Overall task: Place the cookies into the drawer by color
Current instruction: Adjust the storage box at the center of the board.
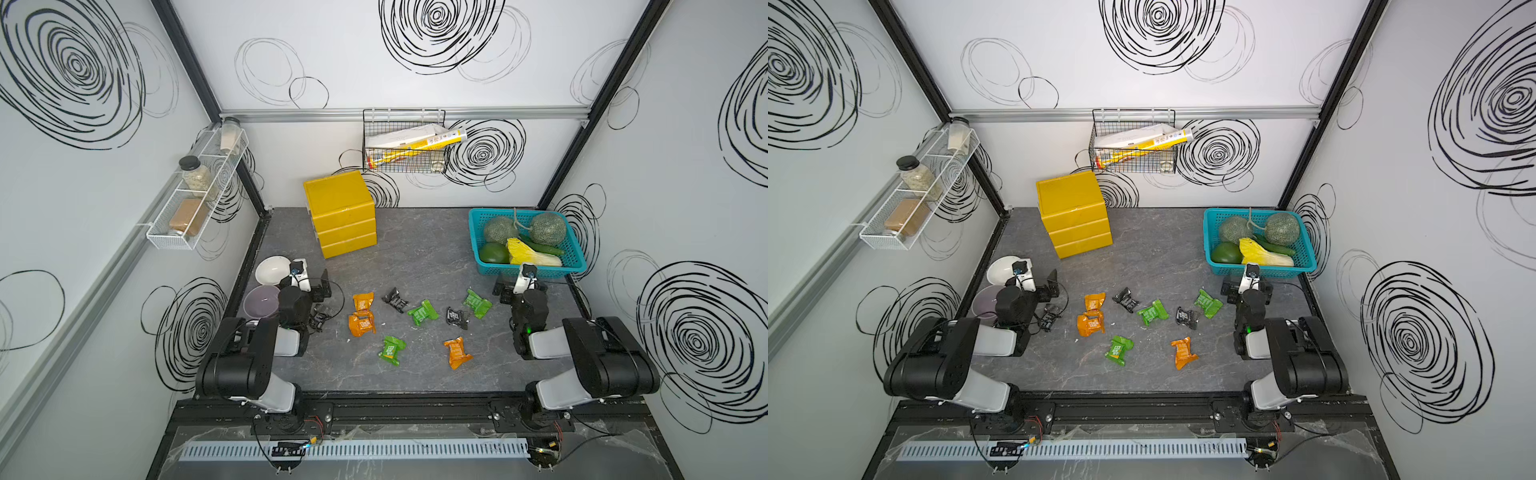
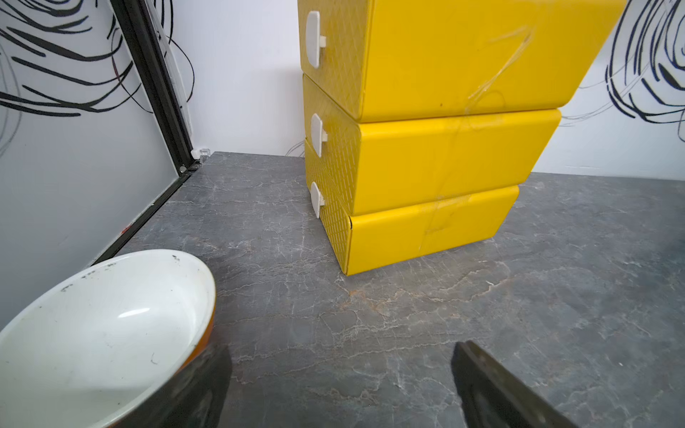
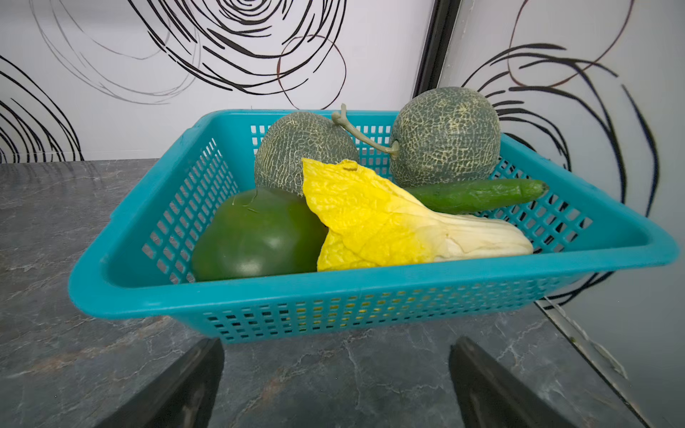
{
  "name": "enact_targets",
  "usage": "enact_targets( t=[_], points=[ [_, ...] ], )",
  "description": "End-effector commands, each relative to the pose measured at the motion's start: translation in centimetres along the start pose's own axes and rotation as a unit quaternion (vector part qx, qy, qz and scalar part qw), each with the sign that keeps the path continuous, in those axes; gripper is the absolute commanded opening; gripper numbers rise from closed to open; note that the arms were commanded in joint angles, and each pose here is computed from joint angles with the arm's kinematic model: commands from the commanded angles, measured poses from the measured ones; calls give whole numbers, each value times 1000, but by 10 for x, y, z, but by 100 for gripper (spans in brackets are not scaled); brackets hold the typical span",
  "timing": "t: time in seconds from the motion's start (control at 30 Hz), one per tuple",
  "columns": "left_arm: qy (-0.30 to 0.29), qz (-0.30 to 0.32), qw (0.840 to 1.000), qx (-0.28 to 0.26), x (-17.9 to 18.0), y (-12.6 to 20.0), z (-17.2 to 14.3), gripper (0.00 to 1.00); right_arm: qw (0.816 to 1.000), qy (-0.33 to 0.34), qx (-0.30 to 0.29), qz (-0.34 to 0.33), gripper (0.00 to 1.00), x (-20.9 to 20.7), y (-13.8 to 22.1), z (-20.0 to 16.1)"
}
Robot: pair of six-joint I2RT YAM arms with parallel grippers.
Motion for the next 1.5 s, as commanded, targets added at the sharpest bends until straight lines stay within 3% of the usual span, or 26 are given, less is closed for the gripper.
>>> enact_targets(
  t=[0.0,0.97,1.27,1.47],
  points=[
    [-2,-2,1000,-22,-2,-3,8,99,1000,-5,-19,0,100,0,-1,8],
    [-4,8,1000,-22,-3,-5,14,99,1000,-5,-20,0,100,0,-1,8],
    [-21,-32,999,8,-21,-9,84,99,999,-43,3,-12,100,-5,8,38],
    [25,-18,998,55,-26,-36,151,99,995,-80,17,63,100,-1,28,70]
  ],
)
Point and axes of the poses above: each gripper's point midway between its finger pads, its own y axis back along the fingers, its own x axis along the line the jaws close on, z = x × y, the point moved 10 cm from there along y, back along the fingers, and after that the axes turned 4 degrees about y, right-handed, at the moved point
